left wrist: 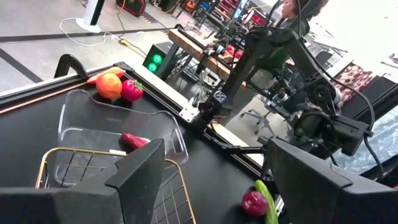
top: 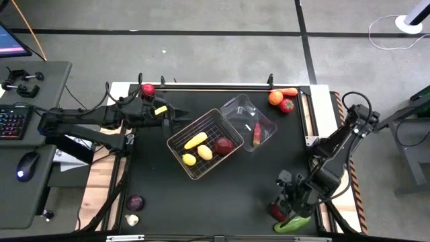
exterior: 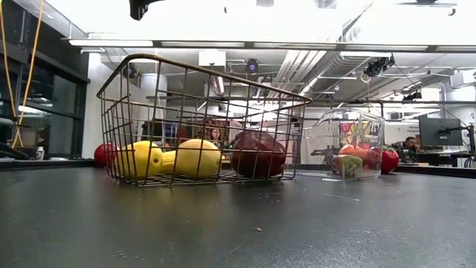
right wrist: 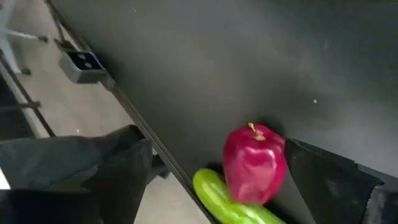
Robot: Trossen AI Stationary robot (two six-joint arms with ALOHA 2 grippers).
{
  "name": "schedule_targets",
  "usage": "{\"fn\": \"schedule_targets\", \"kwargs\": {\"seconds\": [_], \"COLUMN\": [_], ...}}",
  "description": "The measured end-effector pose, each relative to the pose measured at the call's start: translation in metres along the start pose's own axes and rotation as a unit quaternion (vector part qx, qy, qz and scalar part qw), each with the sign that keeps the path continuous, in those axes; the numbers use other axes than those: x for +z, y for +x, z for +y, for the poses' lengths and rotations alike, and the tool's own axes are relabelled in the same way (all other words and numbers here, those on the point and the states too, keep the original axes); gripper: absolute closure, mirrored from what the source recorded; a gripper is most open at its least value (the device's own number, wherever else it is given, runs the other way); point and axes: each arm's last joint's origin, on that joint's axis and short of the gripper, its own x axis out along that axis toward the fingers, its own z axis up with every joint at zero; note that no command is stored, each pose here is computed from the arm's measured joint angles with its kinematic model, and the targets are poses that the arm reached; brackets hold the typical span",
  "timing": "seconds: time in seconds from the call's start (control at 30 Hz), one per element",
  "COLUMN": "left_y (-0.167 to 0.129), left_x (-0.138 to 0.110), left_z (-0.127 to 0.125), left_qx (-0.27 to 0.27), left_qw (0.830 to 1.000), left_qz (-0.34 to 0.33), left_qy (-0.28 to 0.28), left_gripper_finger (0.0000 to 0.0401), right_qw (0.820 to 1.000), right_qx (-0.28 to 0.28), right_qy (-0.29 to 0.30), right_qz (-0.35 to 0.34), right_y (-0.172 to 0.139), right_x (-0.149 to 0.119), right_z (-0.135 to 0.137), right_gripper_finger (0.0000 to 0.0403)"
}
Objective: Sort produce into baskets
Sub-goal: Put the apple into the gold wire basket
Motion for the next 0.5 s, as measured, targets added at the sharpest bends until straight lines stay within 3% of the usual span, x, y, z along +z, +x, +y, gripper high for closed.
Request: {"fn": "schedule_targets", "kwargs": {"seconds": [0.23, 0.5], "left_y": [0.000, 0.000], "left_x": [0.000, 0.000], "left_z": [0.000, 0.000], "left_qx": [0.001, 0.001], "left_qw": [1.000, 1.000], "left_qz": [0.002, 0.002], "left_qy": [-0.004, -0.004], "left_gripper_finger": [0.0130, 0.0130], "right_qw": [0.992, 0.983], "right_qx": [-0.065, -0.102], "right_qy": [0.008, 0.015], "right_qz": [0.109, 0.154], "right_y": [0.027, 0.047], "right_x": [-0.009, -0.016], "right_z": [0.001, 0.002], "right_gripper_finger": [0.0008, 0.0017]}}
